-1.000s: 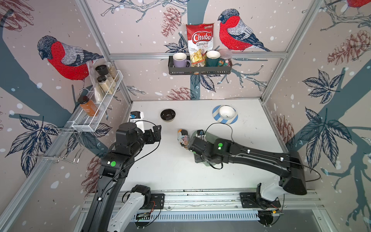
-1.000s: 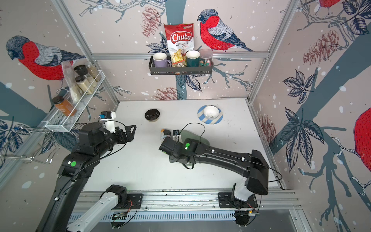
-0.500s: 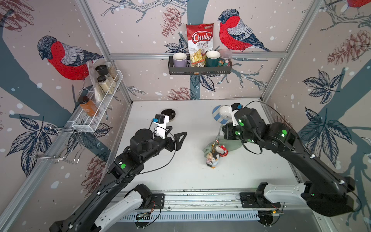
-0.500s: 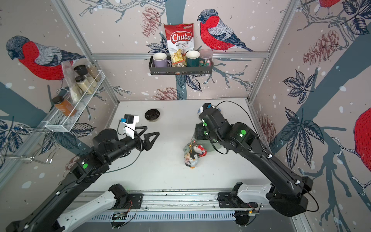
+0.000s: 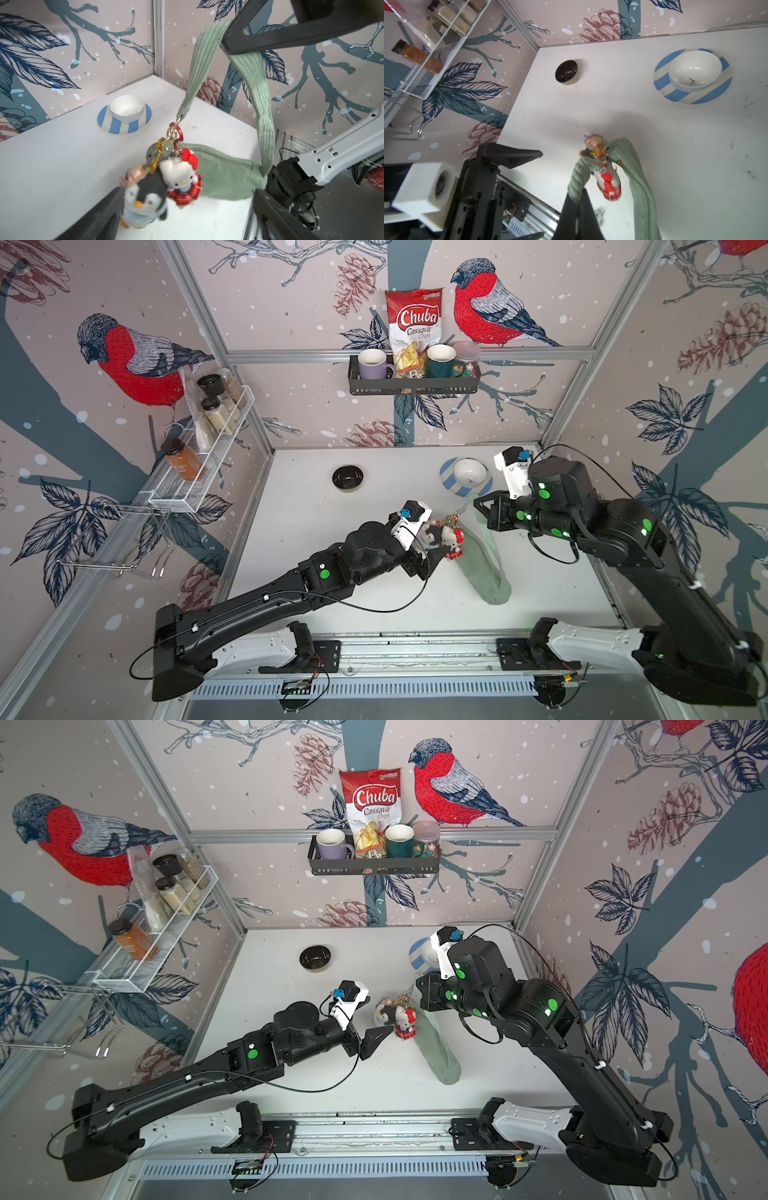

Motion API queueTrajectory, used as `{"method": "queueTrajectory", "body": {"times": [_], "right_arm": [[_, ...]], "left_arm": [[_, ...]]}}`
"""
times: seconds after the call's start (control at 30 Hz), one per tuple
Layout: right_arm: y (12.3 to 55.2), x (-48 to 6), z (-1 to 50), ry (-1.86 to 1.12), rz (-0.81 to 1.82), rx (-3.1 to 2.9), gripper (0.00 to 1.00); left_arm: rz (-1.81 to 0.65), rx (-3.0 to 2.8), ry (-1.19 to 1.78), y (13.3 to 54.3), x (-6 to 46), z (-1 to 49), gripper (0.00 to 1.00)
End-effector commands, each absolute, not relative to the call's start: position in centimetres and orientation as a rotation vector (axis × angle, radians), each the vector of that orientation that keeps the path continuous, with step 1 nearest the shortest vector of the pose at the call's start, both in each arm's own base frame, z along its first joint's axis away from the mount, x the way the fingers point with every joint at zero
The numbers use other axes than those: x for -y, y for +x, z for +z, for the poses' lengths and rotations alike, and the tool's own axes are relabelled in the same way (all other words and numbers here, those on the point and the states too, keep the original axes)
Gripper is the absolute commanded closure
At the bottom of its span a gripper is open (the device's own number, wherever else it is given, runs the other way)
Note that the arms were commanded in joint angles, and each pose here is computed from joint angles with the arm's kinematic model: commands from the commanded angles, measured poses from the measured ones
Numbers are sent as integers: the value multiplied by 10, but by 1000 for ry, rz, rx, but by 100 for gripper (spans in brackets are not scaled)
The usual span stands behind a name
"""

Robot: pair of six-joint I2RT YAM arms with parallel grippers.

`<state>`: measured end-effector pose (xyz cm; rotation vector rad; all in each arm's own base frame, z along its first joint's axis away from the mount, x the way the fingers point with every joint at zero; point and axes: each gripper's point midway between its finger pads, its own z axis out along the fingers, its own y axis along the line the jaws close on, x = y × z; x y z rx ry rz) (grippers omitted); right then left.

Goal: Remove the decoration from the bag
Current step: Pick up the bag from the center of the board.

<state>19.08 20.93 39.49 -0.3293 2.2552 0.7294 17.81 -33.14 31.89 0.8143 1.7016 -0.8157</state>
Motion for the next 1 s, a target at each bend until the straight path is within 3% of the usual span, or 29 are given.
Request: {"method": "queueTrajectory", "body": {"times": [0.0,0.07,0.23,0.4,0.57,0.83,0.97], "right_arm": [[183,-216,417,-382,828,-2177,100],[179,-216,422,-397,852,-2162,100],[174,-219,432,-403,907,-2144,100],[166,-223,445,-392,1010,-2109,100],[152,-225,461,-424,1109,-2052,100],[146,-220,475,-402,1165,-1992,100],[145,-223,479,-406,1192,-1975,100]], "left_arm": [[-826,-1595,801,180,336,337,4],[-827,-1617,809,184,334,335,5],[-846,-1656,824,187,335,337,19],[-962,-1624,860,175,349,347,41],[-996,-1603,896,171,356,355,43],[-1115,-1565,943,158,373,363,63],[-1124,-1562,959,158,380,364,64]]}}
